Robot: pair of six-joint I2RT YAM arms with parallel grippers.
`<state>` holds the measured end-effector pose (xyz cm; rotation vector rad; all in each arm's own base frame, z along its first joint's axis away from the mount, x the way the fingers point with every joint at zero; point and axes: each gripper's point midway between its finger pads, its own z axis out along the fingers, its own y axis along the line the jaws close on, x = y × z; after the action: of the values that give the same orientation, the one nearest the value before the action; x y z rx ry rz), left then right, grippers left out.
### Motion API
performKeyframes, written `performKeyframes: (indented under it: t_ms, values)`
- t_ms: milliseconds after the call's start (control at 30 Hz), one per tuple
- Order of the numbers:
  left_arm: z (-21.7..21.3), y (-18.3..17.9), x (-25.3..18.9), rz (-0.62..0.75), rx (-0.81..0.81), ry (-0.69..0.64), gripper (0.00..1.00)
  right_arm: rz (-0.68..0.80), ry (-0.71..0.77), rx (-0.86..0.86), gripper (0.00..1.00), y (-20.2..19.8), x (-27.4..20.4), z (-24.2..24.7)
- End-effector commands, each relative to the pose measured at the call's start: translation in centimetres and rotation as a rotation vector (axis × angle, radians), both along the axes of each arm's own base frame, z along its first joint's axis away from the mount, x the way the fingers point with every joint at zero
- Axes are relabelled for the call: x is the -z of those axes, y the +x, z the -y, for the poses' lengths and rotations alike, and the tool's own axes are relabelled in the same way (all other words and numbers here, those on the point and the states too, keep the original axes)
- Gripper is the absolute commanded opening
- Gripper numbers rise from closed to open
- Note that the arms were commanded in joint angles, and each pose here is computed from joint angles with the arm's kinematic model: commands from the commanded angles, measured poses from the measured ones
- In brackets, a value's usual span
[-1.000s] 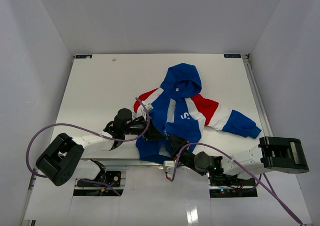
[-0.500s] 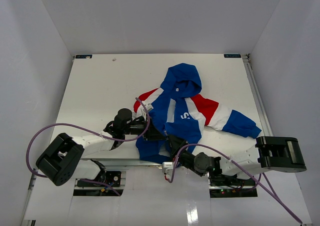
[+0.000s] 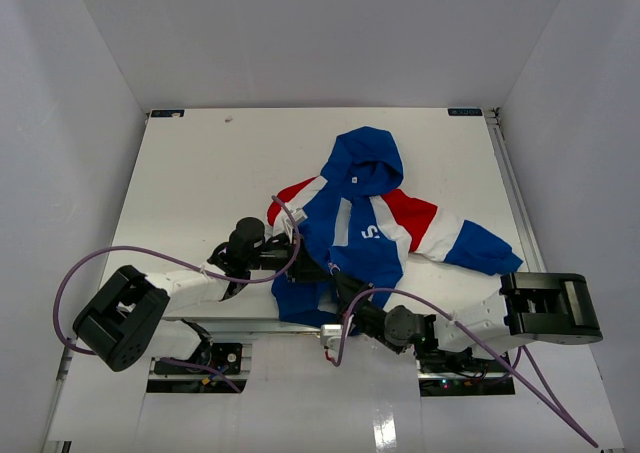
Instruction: Zip up the jacket
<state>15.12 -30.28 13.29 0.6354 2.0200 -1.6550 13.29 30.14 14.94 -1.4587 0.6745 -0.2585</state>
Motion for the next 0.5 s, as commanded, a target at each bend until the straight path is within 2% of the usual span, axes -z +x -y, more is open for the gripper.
performKeyframes:
  t_ms: [0, 167, 267, 400, 467]
  values:
    - [0.4, 0.2, -1.4, 0.035, 0.019, -0.032, 0.00, -0.006, 0.138, 0.023, 0.14, 0.2, -3.1, -0.5]
    - [0.3, 0.3, -1.3, 0.037, 0.015, -0.028, 0.00, -0.029, 0.144, 0.048, 0.08, 0.5, -3.2, -0.5]
    - [0.3, 0.3, -1.0, 0.036, 0.013, -0.022, 0.00, -0.082, 0.197, 0.101, 0.08, 1.1, -3.8, -0.6]
    - [0.2, 0.4, -0.9, 0.042, 0.006, -0.013, 0.00, -0.254, 0.281, 0.172, 0.08, 2.8, -4.2, -1.4]
    - [0.1, 0.5, -0.8, 0.043, -0.004, -0.006, 0.00, -0.368, 0.386, 0.176, 0.08, 3.9, -5.4, -1.8]
